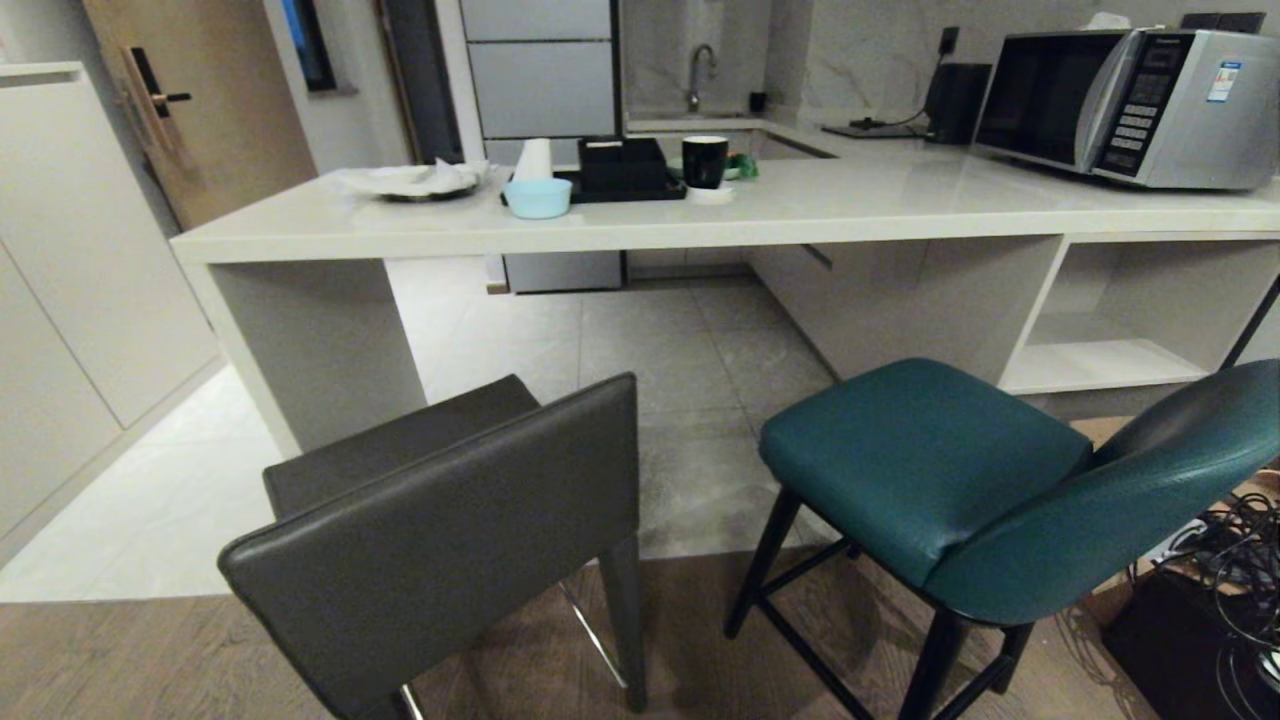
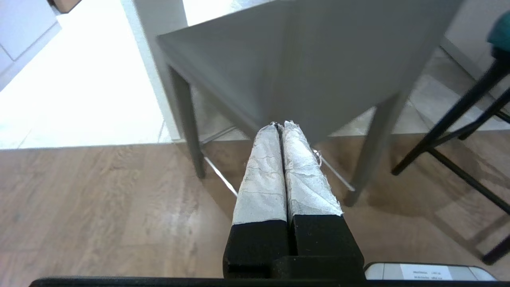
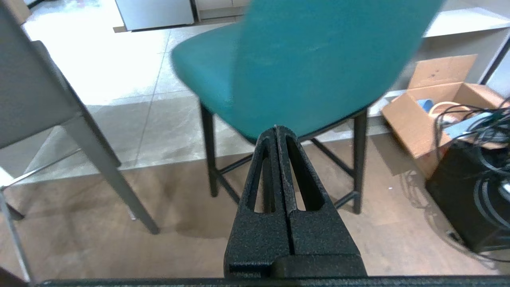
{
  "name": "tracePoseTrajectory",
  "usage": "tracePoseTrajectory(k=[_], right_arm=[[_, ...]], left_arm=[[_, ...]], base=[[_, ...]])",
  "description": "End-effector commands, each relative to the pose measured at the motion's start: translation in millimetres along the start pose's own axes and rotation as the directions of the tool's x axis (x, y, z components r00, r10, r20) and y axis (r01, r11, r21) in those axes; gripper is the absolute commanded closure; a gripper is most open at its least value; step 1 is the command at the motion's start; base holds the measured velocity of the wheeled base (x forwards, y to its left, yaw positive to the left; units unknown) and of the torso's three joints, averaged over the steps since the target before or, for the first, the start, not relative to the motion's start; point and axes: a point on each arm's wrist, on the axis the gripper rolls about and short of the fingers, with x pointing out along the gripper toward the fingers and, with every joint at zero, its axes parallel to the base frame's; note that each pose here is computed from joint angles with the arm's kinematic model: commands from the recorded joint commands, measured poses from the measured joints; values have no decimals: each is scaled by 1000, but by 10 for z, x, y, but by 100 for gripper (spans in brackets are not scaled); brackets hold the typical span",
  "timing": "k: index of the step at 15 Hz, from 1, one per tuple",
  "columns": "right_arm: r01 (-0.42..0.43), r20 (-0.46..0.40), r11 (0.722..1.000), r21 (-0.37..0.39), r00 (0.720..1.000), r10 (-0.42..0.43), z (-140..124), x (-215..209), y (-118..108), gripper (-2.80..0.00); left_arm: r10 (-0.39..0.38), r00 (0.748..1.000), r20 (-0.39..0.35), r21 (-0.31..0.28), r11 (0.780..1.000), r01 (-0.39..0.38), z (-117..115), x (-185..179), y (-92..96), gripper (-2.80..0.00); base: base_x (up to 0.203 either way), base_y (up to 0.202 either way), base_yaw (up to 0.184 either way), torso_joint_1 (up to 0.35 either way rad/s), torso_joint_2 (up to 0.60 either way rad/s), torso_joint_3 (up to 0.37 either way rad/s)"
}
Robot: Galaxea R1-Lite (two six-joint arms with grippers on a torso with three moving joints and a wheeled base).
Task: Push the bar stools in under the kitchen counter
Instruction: Push the gray chair back under the dining table
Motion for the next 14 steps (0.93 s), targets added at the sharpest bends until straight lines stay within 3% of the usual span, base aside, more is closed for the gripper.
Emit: tracePoseTrajectory(k=[1, 14], right_arm=[[1, -1, 1000, 0, 1000, -1, 0, 1, 0, 0], [1, -1, 1000, 0, 1000, -1, 0, 1, 0, 0]], left_arm=[[0, 1000, -3, 0, 1000, 0, -1, 1, 0, 0], [1, 1000, -3, 0, 1000, -1, -1, 1, 0, 0]], base=[[0, 199, -3, 2, 1, 1], [0, 196, -1, 1, 0, 2]])
